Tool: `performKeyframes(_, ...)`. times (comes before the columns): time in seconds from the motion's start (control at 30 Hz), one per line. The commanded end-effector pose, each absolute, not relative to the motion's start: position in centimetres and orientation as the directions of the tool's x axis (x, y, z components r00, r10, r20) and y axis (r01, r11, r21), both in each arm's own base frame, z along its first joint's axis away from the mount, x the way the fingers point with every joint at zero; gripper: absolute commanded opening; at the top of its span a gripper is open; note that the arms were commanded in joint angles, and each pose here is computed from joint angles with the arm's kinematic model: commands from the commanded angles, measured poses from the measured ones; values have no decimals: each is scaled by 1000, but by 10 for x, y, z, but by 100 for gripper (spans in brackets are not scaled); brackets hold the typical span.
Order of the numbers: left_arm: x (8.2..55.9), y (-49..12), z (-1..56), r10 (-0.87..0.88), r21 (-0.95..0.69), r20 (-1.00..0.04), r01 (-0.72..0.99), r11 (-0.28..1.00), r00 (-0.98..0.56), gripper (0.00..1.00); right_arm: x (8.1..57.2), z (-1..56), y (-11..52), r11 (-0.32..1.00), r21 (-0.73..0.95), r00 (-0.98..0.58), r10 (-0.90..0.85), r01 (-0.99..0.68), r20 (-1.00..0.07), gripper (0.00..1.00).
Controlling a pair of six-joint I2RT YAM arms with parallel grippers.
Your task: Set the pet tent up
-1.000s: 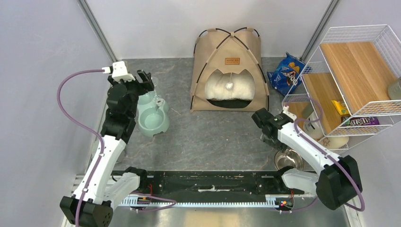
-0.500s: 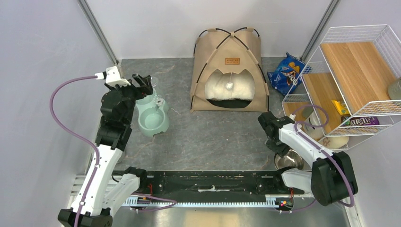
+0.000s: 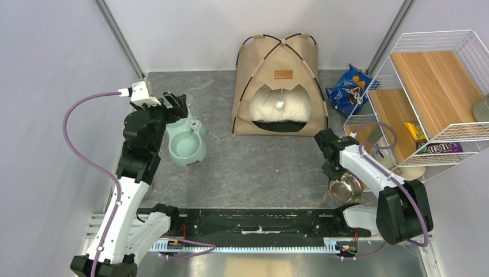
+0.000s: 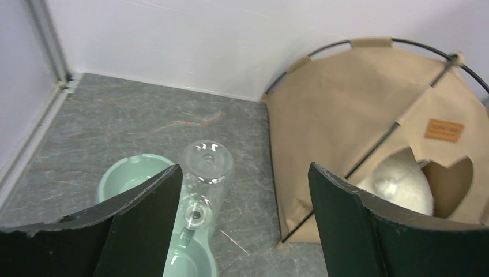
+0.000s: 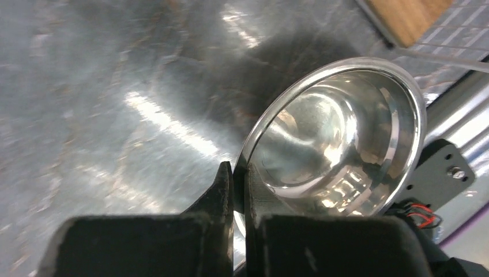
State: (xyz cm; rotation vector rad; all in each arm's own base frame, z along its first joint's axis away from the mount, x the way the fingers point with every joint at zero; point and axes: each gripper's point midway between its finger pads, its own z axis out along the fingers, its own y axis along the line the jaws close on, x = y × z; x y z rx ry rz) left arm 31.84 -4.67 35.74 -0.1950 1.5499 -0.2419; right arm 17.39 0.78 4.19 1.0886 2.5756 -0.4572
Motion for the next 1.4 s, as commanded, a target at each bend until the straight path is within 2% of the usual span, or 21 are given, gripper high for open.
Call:
performKeyframes(0.0,308,-79,379,-234,-226,-972,235,945,5,85,211,73,37,688,14,-633,675,725,-380,0)
performKeyframes(0.13,294,-123,377,-224,-229,-972,471,852,-68,83,238,102,60,685,144,-609,710,715,-354,0)
performKeyframes(0.2,289,-135,378,-228,-241,-969,534,810,-93,83,249,113,72,667,208,-591,737,716,-329,0)
performKeyframes(0.3,289,-144,387,-277,-297,-953,562,772,-123,84,262,127,91,617,303,-556,786,726,-269,0)
performKeyframes(0.47,277,-191,401,-221,-257,-964,704,662,-145,84,276,148,120,514,437,-507,850,738,-143,0)
performKeyframes(0.73,254,-284,347,-110,-270,-962,813,516,-250,83,296,181,144,275,598,-363,931,752,28,0)
performKeyframes(0.87,250,-317,320,-61,-211,-975,816,539,-212,83,300,188,144,168,629,-281,956,759,85,0)
performKeyframes(1.23,243,-390,266,84,-50,-991,855,517,-109,80,305,201,164,42,628,-253,934,777,251,0)
performKeyframes(1.37,253,-399,245,144,4,-985,822,570,-95,78,305,204,171,11,628,-256,919,778,300,0)
